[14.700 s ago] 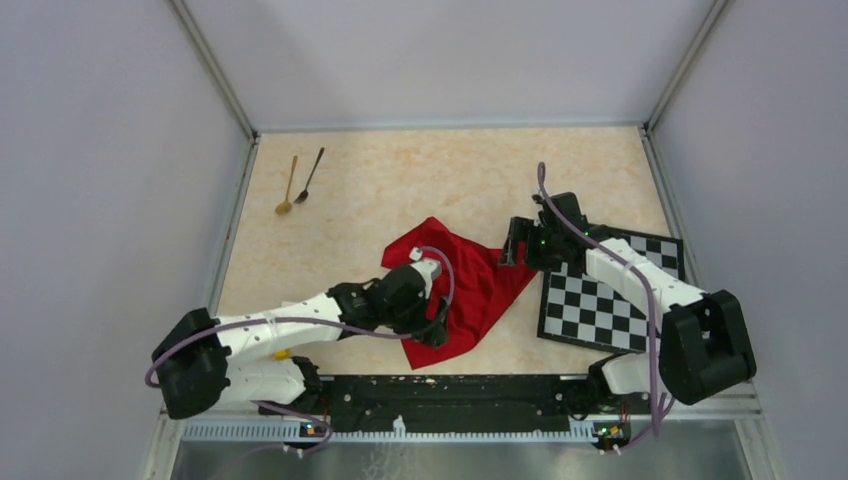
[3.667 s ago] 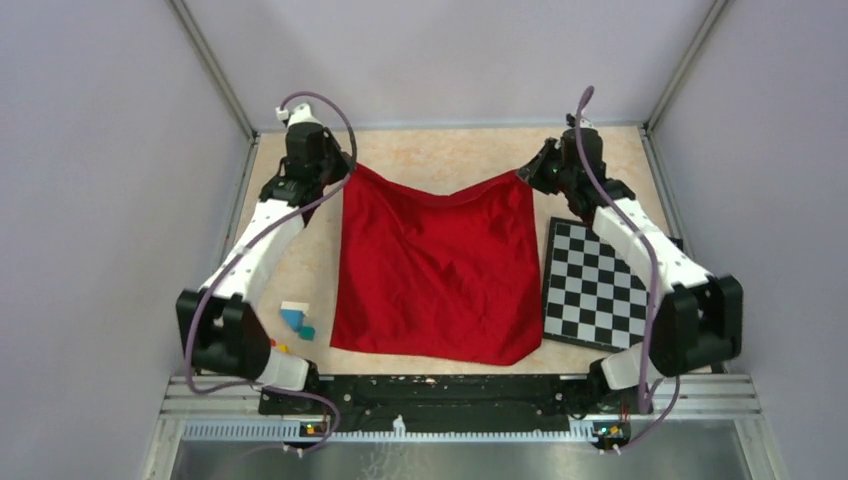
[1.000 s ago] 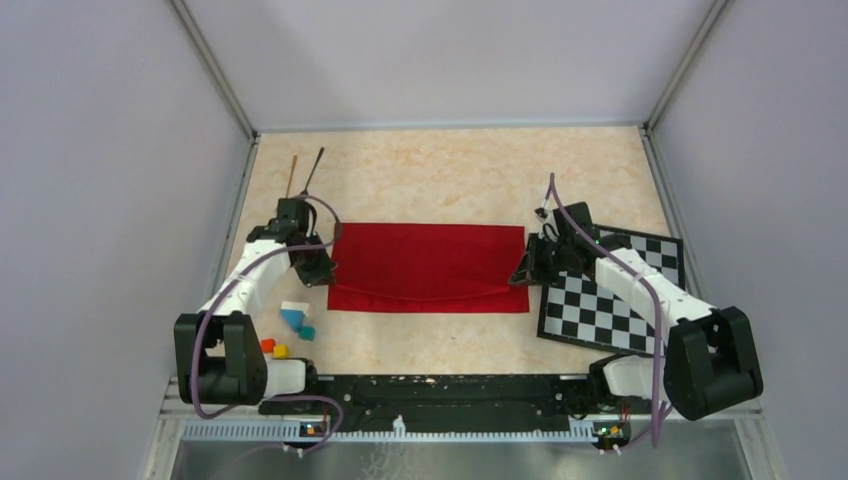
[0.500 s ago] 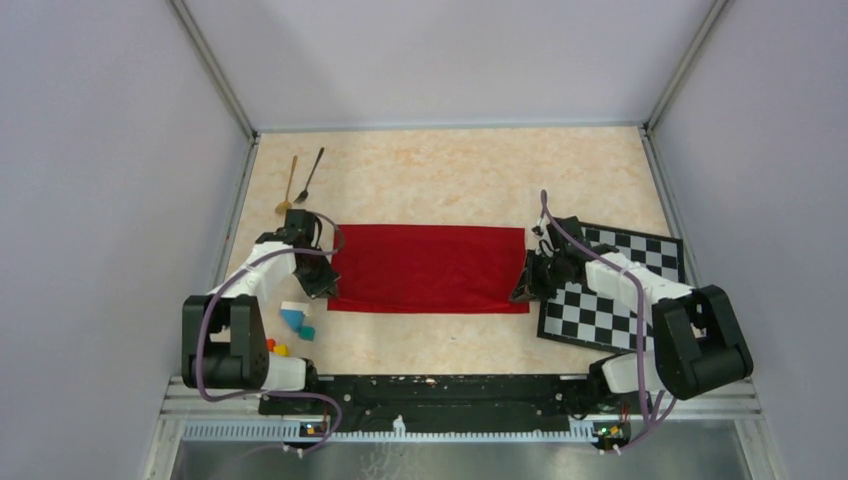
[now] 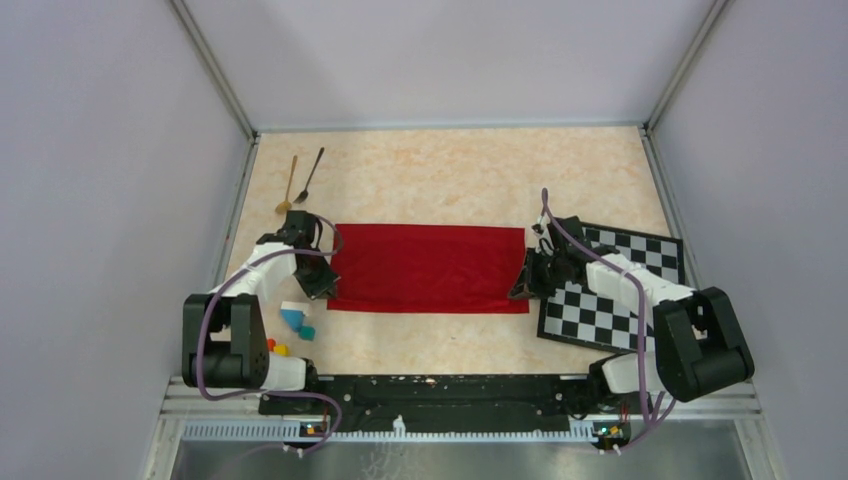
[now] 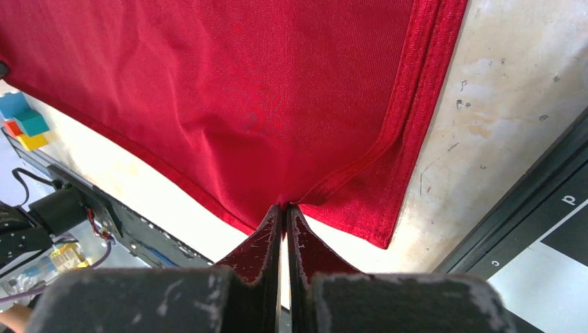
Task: Fold the napkin into a case and place the utensils inside
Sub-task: Fold and flatten the napkin at the center of the board.
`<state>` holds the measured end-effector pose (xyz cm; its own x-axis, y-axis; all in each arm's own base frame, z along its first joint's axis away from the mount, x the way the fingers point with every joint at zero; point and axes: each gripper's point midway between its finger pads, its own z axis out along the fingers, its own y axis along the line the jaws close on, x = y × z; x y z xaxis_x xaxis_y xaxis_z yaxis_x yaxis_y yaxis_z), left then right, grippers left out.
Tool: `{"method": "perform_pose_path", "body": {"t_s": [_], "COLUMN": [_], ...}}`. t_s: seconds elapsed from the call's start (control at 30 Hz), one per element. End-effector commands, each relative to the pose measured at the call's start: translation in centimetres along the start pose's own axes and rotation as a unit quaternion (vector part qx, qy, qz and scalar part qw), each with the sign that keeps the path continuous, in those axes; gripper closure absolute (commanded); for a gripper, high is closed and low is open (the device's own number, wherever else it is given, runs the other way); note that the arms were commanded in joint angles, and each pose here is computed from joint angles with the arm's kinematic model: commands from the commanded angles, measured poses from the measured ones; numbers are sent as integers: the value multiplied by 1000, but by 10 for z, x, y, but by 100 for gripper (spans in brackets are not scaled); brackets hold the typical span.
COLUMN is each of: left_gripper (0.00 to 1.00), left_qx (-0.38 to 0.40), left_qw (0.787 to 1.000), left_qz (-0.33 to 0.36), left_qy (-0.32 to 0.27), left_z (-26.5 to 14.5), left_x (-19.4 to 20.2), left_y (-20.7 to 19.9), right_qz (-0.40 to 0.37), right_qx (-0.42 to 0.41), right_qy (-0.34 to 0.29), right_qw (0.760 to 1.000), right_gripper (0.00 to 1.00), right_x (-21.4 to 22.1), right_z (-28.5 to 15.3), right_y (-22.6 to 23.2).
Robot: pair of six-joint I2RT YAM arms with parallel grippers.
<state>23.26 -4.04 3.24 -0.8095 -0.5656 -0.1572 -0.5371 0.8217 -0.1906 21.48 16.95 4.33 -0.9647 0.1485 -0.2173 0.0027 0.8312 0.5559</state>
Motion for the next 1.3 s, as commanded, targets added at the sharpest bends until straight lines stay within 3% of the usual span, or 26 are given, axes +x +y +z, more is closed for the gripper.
{"method": "perform_pose_path", "body": {"t_s": [0.0,0.23,0.3,0.47,0.67,0.87,0.93,1.27], "left_gripper": [100,100,100,68,41,19,17,17], "left_qx": [-6,-15,-17,-4,37,197,218,237], "left_qw": [1000,1000,1000,999,992,972,968,965], "left_qz": [-11,-14,-16,-14,15,76,89,89], "left_qy": [-10,-13,-13,-40,-119,-104,-84,-60], "left_z": [0,0,-2,-28,-76,-85,-78,-56], "left_x": [-2,-2,-2,-9,-29,-22,-19,-9], "left_y": [3,6,7,2,-9,-65,-74,-82], "right_qz": [-2,0,-3,-28,-44,-43,-45,-21], "right_qx": [-18,-21,-18,20,17,-47,-57,81], "right_qy": [-3,-4,-2,-13,-66,-71,-69,-56], "right_qw": [1000,1000,1000,999,997,995,995,995], "right_gripper": [100,100,95,68,39,39,41,40], "right_x": [0,-2,-1,-4,-18,-26,-29,-13], "right_z": [6,9,8,-16,-46,-32,-26,-9], "right_y": [5,6,6,3,20,39,43,-21]}}
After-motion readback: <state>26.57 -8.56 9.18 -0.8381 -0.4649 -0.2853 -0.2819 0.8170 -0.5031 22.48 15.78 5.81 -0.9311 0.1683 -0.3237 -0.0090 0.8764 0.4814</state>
